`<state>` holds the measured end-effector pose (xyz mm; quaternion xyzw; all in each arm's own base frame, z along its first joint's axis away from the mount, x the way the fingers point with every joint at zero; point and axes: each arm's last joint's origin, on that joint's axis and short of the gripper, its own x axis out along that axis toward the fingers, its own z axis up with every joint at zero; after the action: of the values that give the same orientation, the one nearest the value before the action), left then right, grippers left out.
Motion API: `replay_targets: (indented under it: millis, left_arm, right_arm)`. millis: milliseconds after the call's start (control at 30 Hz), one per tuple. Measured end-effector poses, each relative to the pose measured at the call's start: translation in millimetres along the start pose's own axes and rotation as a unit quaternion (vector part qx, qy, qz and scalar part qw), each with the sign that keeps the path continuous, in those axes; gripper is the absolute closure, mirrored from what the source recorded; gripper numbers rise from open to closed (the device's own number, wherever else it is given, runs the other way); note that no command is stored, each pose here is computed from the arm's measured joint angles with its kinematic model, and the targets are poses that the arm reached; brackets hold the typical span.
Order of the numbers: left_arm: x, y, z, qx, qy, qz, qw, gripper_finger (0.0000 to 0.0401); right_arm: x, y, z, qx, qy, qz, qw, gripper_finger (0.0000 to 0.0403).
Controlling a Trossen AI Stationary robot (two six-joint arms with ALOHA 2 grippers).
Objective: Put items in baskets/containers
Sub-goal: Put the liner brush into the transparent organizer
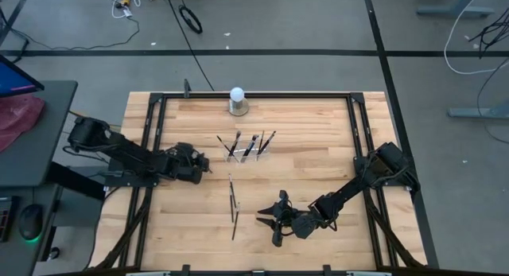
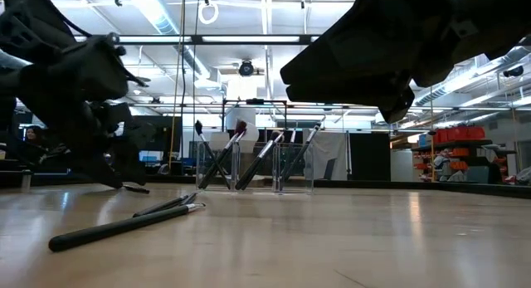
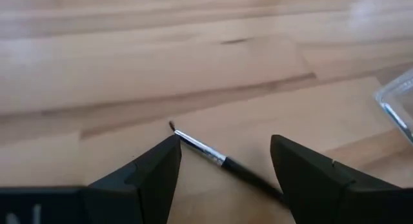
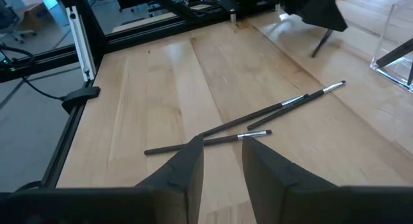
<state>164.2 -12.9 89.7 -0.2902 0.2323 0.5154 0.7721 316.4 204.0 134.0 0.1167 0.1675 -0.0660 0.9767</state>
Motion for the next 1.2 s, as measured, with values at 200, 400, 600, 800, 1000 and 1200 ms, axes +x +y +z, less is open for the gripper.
replay_targets:
  millis: [200,400,600,800,1000,1200]
  left_arm:
    - [11,-4,4,0.021,0.011,0.004,1.000,0.0158]
    - [11,-4,3,0.050,0.029,0.002,0.998,0.0206]
    - [11,-2,2,0.064,0.041,0.003,0.997,0.0281]
    - [8,-2,-2,0.074,0.048,-0.001,0.996,0.0338]
    - [-1,-3,-11,0.111,0.047,-0.019,0.993,0.0383]
    - [-19,-5,-27,0.139,0.053,-0.068,0.987,0.0386]
  right_arm:
    - [0,0,0,0.001,0.000,0.000,1.000,0.0296]
    - [0,0,0,0.002,0.000,0.000,1.000,0.0296]
    - [-1,1,0,0.001,0.000,0.001,1.000,0.0296]
    - [-2,3,-1,0.000,0.001,0.004,1.000,0.0296]
    - [-4,5,-3,-0.001,0.002,0.009,1.000,0.0296]
    - [-7,8,-4,-0.003,0.003,0.013,1.000,0.0296]
